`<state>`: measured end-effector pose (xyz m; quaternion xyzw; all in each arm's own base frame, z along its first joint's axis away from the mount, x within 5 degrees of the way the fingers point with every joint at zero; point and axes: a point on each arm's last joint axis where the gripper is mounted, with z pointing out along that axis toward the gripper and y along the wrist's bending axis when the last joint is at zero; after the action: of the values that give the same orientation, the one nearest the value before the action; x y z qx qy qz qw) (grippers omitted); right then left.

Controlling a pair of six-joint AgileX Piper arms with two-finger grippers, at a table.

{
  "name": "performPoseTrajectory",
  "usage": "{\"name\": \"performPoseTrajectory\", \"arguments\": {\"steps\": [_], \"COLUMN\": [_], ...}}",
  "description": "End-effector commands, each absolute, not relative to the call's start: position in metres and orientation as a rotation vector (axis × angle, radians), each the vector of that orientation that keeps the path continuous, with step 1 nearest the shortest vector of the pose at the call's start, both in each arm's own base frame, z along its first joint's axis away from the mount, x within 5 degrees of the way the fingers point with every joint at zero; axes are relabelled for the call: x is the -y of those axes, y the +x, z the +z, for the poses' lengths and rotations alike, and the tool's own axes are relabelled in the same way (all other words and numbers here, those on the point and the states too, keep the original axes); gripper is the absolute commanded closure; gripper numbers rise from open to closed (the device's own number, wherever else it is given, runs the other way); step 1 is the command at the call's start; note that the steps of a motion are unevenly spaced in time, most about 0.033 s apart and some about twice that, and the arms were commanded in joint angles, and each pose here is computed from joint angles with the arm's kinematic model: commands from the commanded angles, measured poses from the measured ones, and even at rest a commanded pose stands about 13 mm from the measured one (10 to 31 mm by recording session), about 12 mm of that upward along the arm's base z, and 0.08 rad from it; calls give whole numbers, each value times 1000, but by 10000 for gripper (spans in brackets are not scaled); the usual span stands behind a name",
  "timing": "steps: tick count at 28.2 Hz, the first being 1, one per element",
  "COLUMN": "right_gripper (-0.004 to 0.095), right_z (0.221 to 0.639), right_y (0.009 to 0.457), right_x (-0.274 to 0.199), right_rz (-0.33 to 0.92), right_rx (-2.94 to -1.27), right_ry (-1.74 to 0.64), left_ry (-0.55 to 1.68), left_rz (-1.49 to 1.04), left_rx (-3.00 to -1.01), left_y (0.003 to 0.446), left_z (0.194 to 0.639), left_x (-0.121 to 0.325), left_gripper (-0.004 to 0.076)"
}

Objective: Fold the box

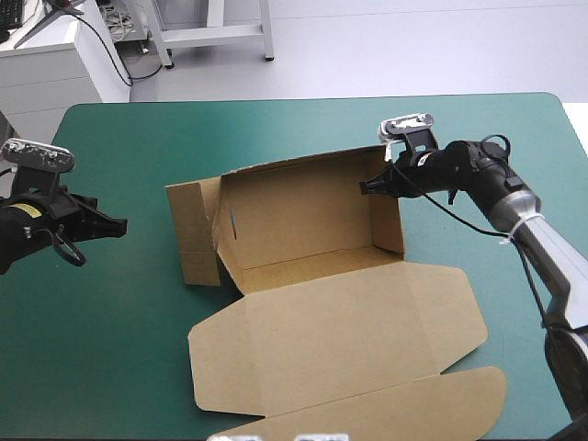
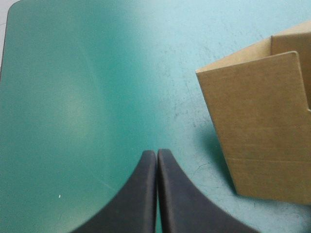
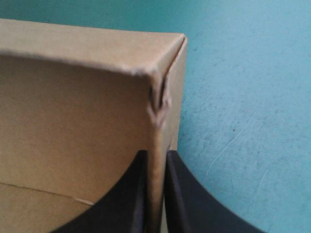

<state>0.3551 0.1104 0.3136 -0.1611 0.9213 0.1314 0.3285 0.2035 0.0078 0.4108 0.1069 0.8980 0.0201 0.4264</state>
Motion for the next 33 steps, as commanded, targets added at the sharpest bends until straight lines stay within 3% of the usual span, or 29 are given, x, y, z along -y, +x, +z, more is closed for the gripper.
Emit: {"name": "performPoseTrajectory", "arguments": {"steps": [1,4,6,11,22,33], "right_gripper": [590,217,133,129,129,134], "right_z": [308,310,315,347,462,448], "right_y": [352,352,350,342,296,316], "right_x": [-108,-109,-109,-107,-99,-103], "right_rz": [330,337,339,335,340,335], "right_rx": [-2460,-2445,-2430,-2358,-2136,-2162], "right_ry": [-482,-516,-518,-530,-584,-580], "left_ry": [244,243,244,244,244,244], "left_rz": [36,30,30,30,30,30], "left_rx": [-2154,-2156,-2157,-2157,-2157,-2157], "left_y": [199,199,199,199,199,199], "left_z": [426,426,426,426,426,426], "left_x": [-6,-5,-5,-5,-5,-5], "left_gripper": [733,733,733,733,733,733]}}
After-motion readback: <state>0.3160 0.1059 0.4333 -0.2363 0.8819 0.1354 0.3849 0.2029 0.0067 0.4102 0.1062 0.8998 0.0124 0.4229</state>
